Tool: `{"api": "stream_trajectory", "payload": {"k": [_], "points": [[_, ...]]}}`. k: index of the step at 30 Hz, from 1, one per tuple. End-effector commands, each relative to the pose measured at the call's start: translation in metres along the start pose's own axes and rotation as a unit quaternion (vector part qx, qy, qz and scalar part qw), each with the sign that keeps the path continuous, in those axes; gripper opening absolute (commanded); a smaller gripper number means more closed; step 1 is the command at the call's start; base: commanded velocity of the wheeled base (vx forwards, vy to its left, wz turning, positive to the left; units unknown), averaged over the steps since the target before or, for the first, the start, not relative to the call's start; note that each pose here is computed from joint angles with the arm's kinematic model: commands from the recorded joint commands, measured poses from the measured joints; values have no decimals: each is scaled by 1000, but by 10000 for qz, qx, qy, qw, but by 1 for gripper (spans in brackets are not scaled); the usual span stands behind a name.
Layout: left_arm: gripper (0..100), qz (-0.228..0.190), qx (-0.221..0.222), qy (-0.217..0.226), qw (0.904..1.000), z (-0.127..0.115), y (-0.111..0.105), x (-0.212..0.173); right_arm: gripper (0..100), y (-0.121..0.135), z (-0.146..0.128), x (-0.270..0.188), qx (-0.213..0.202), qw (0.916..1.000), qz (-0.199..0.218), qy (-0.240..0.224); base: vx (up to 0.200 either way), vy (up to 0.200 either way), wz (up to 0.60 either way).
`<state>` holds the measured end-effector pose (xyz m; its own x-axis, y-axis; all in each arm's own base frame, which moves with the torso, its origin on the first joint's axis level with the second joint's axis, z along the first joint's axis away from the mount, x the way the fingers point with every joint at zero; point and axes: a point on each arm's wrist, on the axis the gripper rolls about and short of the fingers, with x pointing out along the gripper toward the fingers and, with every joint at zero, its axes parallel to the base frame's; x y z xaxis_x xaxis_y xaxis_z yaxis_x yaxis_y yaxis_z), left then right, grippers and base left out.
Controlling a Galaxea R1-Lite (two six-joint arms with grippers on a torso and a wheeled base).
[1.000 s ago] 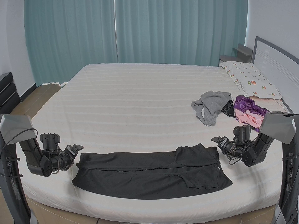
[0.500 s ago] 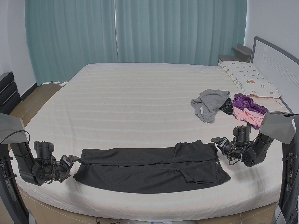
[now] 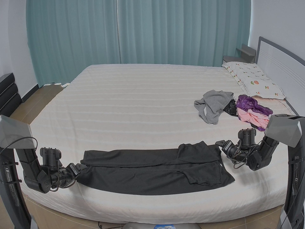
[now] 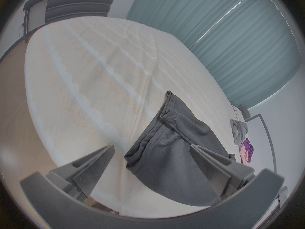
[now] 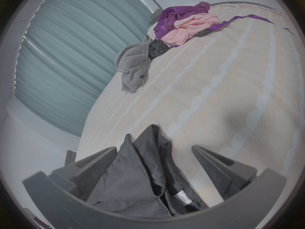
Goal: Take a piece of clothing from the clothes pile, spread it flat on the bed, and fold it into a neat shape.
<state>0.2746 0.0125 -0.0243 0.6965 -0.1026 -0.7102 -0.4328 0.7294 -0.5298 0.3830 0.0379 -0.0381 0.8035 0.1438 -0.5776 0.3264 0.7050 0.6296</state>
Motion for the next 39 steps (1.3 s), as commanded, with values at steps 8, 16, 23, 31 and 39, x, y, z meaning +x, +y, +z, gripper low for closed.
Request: {"api": "stream_trajectory", "payload": {"k": [8, 16, 23, 31, 39], "points": [[0, 387, 433, -73, 9983, -20, 6, 14, 100, 0, -1, 0, -2, 10000, -6, 10, 0, 0, 0], [0, 621, 503, -123, 9967, -27, 14, -1, 100, 0, -2, -1, -17, 10000, -15, 35, 0, 0, 0], [0, 964, 889, -5, 9914, -35, 25, -9, 100, 0, -3, -2, -28, 10000, -23, 50, 0, 0, 0], [0, 1088, 907, -47, 9899, -36, 26, -10, 100, -1, -3, -2, -22, 10000, -38, 56, 0, 0, 0], [0, 1102, 919, -67, 9896, -36, 25, -9, 100, -1, -4, -2, -34, 10000, -40, 66, 0, 0, 0]]}}
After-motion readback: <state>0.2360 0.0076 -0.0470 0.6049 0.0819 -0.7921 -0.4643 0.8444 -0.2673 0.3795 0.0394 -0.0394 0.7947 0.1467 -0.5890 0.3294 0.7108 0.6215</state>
